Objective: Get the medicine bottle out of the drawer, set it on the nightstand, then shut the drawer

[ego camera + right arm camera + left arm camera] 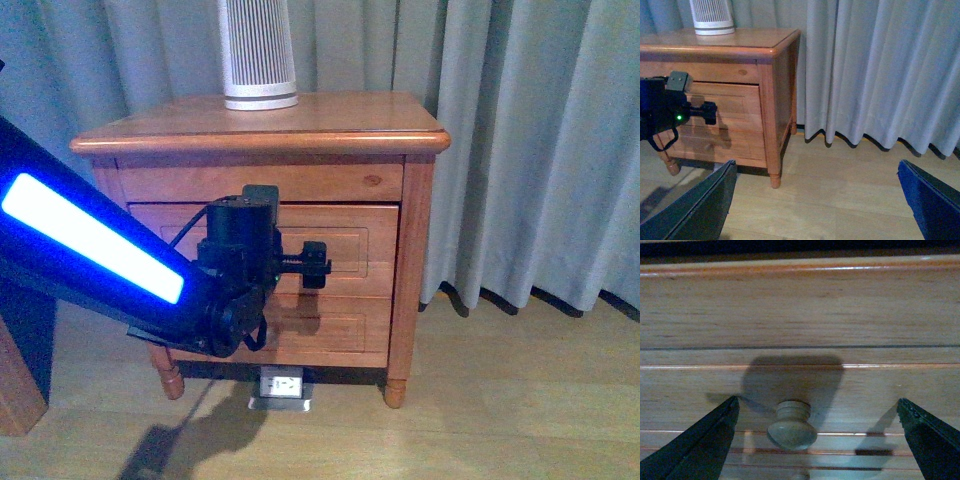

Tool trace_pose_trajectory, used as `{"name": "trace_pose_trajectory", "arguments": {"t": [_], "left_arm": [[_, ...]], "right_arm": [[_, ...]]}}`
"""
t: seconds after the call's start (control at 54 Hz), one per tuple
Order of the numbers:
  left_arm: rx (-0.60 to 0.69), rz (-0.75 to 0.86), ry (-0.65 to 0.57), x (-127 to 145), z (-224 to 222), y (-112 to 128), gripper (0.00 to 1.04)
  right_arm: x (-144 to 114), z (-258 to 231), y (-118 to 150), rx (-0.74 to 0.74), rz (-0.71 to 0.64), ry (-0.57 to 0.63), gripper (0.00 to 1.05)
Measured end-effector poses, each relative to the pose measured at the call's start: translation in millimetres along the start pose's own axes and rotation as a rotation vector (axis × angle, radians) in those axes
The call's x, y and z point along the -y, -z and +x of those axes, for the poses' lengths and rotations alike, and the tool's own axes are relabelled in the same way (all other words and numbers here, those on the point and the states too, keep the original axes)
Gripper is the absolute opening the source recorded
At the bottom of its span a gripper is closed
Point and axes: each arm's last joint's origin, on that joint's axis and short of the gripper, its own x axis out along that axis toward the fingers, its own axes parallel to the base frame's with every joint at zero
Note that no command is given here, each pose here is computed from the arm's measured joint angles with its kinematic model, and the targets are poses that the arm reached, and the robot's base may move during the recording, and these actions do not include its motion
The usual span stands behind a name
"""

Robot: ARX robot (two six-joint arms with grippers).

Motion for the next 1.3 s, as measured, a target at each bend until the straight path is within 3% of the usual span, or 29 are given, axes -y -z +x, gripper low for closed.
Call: {"name": "trace_pose_trajectory", "arguments": {"t": [0.259,0.389,0.481,0.703,1.092,1.295], "left_arm": [[-0.020,0.005,0.000,0.0,0.0,1.9,0.97],[-0.026,0.006,0.000,0.0,0.0,2.4,0.78],[-0.030,0.007,-0.006,0.0,-0.1,2.9,0.57],[-0.032,0.007,-0.033,-2.7,0.3,3.1,0.27],[-0.033,0.006,-0.030,-3.7,-2.8,5.1,0.25],[-0.042,0.004,-0.032,-9.2,-31.7,9.0,0.25]], "right_arm": [[0.0,0.0,0.0,0.000,0.000,0.000,0.98],[0.0,0.0,0.0,0.000,0.000,0.000,0.98],[0.0,0.0,0.0,0.000,0.000,0.000,0.98],[0.0,0.0,0.0,0.000,0.000,0.000,0.98],[0.0,0.0,0.0,0.000,0.000,0.000,0.98],[0.0,0.0,0.0,0.000,0.000,0.000,0.98]]}}
